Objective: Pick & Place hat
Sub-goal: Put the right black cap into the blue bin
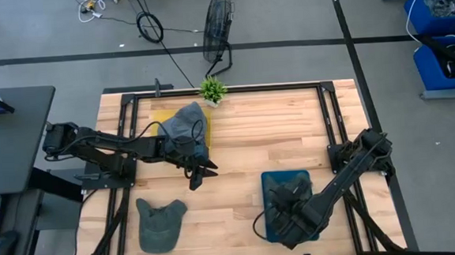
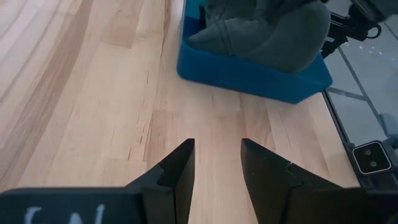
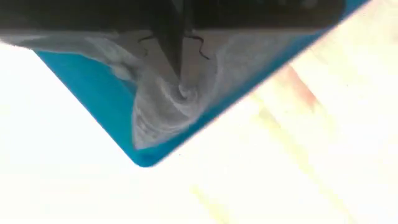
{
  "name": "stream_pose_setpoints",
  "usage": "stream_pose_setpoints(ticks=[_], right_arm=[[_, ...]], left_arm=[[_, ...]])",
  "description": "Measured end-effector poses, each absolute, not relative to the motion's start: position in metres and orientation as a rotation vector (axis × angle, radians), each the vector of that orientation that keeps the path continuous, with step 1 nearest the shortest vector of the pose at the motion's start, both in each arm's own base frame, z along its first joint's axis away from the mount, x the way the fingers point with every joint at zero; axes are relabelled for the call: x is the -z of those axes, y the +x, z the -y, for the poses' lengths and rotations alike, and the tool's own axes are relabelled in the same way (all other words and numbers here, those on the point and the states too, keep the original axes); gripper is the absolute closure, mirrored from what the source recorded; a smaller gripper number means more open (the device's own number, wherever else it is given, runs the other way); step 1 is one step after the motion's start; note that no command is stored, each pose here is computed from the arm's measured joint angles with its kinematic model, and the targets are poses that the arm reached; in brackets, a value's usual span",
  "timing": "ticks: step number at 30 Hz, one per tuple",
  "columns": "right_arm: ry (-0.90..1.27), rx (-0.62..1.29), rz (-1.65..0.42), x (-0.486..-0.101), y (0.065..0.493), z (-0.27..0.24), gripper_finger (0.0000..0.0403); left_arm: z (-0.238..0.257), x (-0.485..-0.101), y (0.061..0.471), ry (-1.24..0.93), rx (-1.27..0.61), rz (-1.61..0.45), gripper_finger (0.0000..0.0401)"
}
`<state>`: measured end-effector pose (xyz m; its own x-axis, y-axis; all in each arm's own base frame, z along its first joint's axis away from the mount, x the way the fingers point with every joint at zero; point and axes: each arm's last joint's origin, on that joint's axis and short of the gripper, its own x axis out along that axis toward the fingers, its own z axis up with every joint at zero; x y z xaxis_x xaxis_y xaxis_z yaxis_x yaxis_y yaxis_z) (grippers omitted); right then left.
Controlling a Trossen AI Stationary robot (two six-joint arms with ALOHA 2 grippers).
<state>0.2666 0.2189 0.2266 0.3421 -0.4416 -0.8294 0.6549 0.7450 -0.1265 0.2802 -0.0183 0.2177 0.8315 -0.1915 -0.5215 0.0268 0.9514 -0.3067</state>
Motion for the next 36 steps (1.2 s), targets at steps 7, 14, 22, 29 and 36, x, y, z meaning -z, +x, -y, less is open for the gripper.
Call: stream_pose_setpoints(ticks=[7, 14, 22, 29, 36], right_arm=[[0.264, 0.639, -0.961, -0.197, 0.271, -0.219, 0.0397], [0.253, 0.647, -0.955, -0.163, 0.261, -0.210, 0.0396], [0.211, 0.608, -0.995, -0.168, 0.263, -0.212, 0.0377], [0.196, 0.518, -1.047, -0.205, 0.275, -0.224, 0.0323], [0.161, 0.429, -1.072, -0.240, 0.282, -0.231, 0.0266]], left_arm=[[0.018, -0.218, 0.280, -0.294, 0.118, -0.580, 0.0268], [0.018, -0.218, 0.280, -0.294, 0.118, -0.580, 0.0268], [0.018, -0.218, 0.280, -0.294, 0.118, -0.580, 0.0268], [0.018, -0.218, 0.280, -0.294, 0.118, -0.580, 0.0268], [0.018, -0.218, 0.280, -0.294, 0.118, -0.580, 0.0268]])
